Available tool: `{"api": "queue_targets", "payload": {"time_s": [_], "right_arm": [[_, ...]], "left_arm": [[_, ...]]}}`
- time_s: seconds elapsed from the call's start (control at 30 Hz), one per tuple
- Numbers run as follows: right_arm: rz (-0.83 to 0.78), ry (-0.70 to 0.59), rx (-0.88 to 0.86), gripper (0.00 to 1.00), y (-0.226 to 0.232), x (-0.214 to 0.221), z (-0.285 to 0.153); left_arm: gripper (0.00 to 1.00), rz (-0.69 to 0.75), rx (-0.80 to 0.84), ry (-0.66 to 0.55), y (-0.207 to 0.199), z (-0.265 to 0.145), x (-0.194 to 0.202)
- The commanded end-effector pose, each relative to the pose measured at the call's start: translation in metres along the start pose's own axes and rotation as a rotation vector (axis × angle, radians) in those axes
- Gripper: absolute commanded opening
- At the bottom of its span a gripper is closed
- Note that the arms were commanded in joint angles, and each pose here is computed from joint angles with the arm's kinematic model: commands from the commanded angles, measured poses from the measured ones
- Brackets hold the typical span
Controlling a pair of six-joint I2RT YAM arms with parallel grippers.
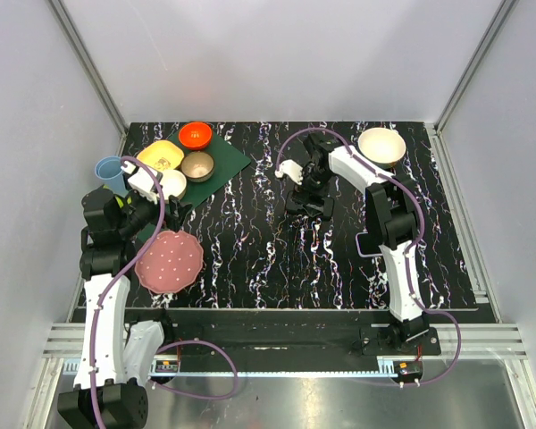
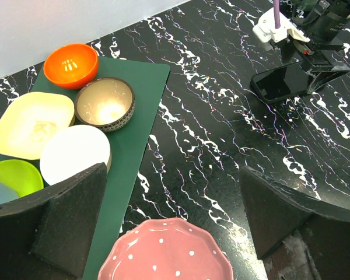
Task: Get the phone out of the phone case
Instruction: Pick up the phone at the center of the board.
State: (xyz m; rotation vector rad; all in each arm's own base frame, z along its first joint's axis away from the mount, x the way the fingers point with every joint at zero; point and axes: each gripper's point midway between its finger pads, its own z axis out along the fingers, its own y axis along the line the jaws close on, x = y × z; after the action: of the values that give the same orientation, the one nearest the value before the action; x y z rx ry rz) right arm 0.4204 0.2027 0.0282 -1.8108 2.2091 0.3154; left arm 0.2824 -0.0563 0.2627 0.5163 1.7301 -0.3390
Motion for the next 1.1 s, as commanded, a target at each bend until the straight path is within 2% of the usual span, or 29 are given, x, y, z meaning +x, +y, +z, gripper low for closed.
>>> {"api": "queue_targets", "payload": {"time_s": [0.0, 0.27, 0.77, 1.07], "right_arm": [[-0.031, -0.03, 0.055, 1.0, -0.013, -0.013, -0.003], [-0.042, -0.012, 0.098, 1.0, -0.022, -0.01, 0.0], [-0.029, -0.017, -0.032, 1.0, 0.004, -0.008, 0.005], [-0.018, 0.011, 0.071, 1.0, -0.016, -0.009, 0.015]], "left_arm": [[0.99, 0.025, 0.015, -0.021, 0.0, 0.001, -0.004], [0.99, 0.026, 0.01, -0.02, 0.001, 0.001, -0.004], [0.99, 0.028, 0.01, -0.022, 0.0, 0.001, -0.005], [0.99, 0.028, 0.008, -0.021, 0.001, 0.001, -0.004]]}}
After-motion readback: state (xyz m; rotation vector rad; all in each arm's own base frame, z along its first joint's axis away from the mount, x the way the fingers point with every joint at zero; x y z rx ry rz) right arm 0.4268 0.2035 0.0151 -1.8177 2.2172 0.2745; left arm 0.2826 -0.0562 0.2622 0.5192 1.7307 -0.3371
